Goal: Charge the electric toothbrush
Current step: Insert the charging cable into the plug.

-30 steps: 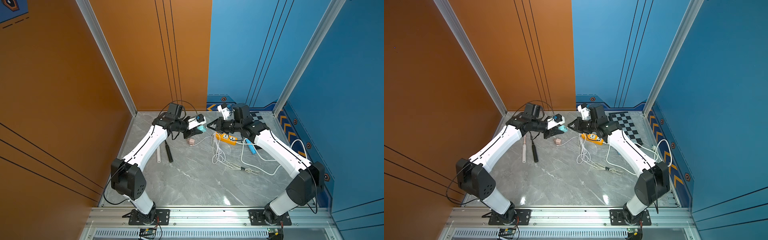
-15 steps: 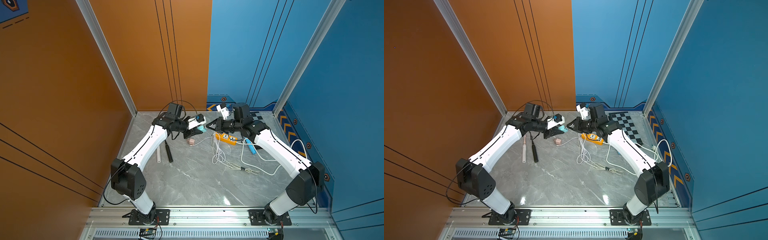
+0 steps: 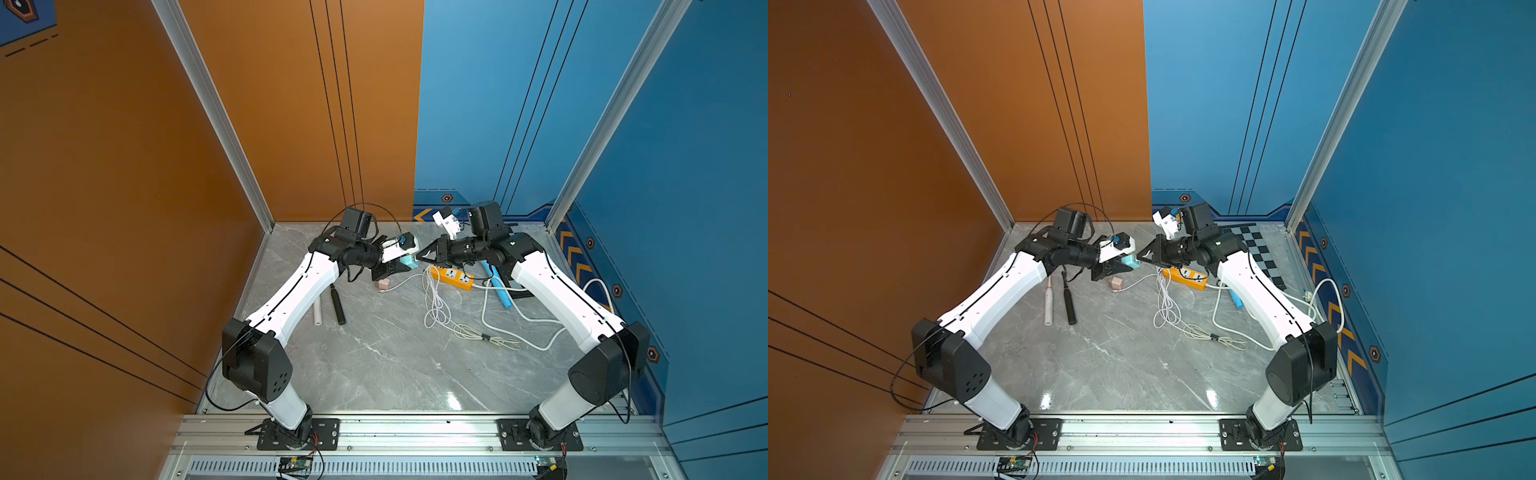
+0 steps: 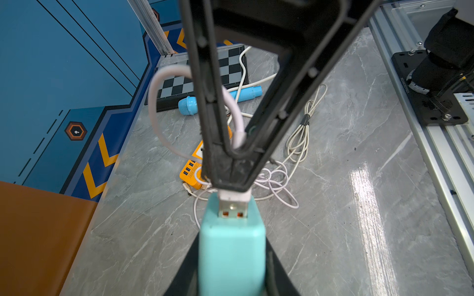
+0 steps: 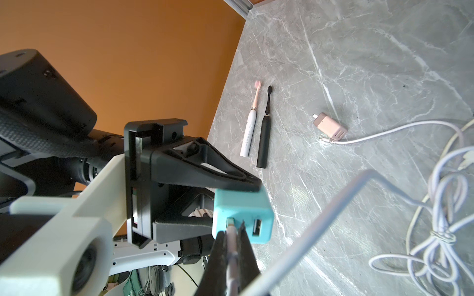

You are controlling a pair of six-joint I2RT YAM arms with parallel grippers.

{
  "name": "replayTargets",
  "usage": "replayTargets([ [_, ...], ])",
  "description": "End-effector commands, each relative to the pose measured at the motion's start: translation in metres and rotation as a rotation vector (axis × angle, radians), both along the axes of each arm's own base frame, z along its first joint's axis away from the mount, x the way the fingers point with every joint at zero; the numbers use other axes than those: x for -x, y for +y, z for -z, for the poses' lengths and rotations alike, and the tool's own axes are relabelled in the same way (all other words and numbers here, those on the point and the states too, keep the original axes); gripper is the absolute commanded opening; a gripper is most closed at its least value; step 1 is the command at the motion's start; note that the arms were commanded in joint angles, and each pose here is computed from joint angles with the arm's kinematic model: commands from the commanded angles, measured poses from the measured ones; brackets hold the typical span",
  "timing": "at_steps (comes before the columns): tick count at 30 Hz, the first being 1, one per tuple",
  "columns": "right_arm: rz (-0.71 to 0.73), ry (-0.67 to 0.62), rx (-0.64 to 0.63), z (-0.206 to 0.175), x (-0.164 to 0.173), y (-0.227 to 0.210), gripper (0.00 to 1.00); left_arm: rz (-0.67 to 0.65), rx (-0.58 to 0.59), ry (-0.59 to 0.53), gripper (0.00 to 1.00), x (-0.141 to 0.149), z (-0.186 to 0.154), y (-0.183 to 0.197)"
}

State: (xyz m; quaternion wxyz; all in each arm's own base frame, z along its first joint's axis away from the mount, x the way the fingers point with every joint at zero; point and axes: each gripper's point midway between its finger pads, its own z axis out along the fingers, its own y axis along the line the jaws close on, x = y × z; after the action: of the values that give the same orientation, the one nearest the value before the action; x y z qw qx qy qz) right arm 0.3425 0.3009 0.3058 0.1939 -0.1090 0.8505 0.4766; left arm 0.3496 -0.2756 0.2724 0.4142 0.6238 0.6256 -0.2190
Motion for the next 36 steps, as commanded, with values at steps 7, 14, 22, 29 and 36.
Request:
replayTargets([
  [7,-0.115,-0.008,0.029,0.013,0.019,0.026,0.00,0.167,0.129,-0.113,0.00,0.027,-0.062,-0.047],
  [14,-0.108,0.001,-0.008,0.018,0.019,0.039,0.00,0.231,0.211,-0.127,0.00,0.043,-0.088,-0.058],
  [22,-0.028,-0.033,-0.003,0.006,0.013,0.013,0.02,0.096,0.097,-0.093,0.00,0.026,-0.046,-0.044],
  [29,0.104,-0.092,0.018,-0.009,0.027,-0.060,0.52,-0.125,-0.227,-0.050,0.00,0.022,0.048,0.017],
  [36,0.202,-0.130,0.020,-0.022,0.022,-0.100,0.60,-0.139,-0.547,0.053,0.00,0.057,0.113,0.052],
])
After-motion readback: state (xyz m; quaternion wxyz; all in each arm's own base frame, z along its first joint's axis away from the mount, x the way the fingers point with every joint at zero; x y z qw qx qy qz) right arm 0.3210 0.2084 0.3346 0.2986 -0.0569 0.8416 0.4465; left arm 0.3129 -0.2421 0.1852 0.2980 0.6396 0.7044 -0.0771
